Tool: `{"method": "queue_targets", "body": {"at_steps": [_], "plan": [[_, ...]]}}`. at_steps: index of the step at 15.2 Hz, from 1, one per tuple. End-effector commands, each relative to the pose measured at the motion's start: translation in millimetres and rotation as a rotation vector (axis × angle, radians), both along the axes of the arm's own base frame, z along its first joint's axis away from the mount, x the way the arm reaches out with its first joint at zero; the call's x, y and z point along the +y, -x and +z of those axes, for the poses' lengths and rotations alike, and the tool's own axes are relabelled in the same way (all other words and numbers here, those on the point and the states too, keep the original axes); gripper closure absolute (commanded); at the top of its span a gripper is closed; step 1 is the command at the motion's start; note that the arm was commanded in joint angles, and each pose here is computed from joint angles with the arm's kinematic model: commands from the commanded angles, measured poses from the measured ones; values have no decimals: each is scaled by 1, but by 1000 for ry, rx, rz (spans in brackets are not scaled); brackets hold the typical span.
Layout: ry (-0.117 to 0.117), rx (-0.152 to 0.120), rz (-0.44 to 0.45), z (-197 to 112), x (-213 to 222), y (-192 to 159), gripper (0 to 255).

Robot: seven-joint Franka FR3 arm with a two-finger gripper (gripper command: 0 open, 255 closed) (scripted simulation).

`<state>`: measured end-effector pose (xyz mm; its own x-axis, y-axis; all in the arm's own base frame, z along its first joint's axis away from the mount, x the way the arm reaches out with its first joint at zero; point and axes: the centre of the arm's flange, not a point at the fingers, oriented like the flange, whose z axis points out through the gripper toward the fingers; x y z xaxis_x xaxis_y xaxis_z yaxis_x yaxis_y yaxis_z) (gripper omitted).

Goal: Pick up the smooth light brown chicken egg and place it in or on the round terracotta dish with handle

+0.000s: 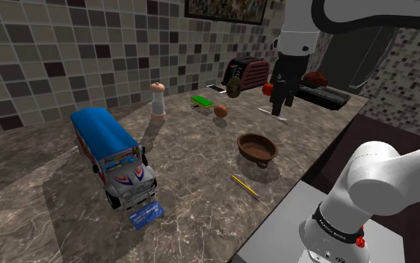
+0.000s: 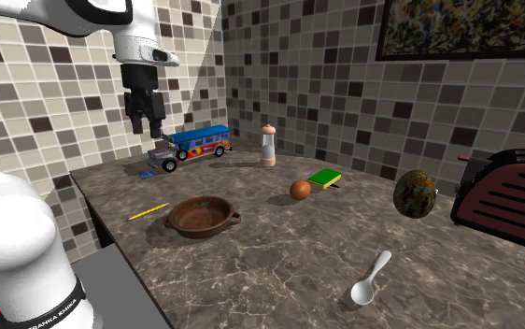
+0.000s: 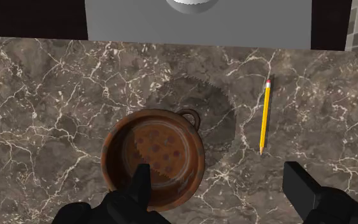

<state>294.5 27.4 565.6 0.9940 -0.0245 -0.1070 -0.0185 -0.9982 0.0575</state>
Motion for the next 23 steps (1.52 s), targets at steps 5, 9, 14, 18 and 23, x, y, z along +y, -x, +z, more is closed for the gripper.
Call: {"method": "queue_targets", "body": {"at_steps": [5,9,14,18,23], "plan": [[-13,11,-15,-18,-26,-46,0],[-26,23,-31,-36,-53,-90,0],[-43,37,-50,-60,-87,-146,0],[-56,48,-65,-81,-115,-189,0],[-72,62,-84,-107,-150,-243,0]]}}
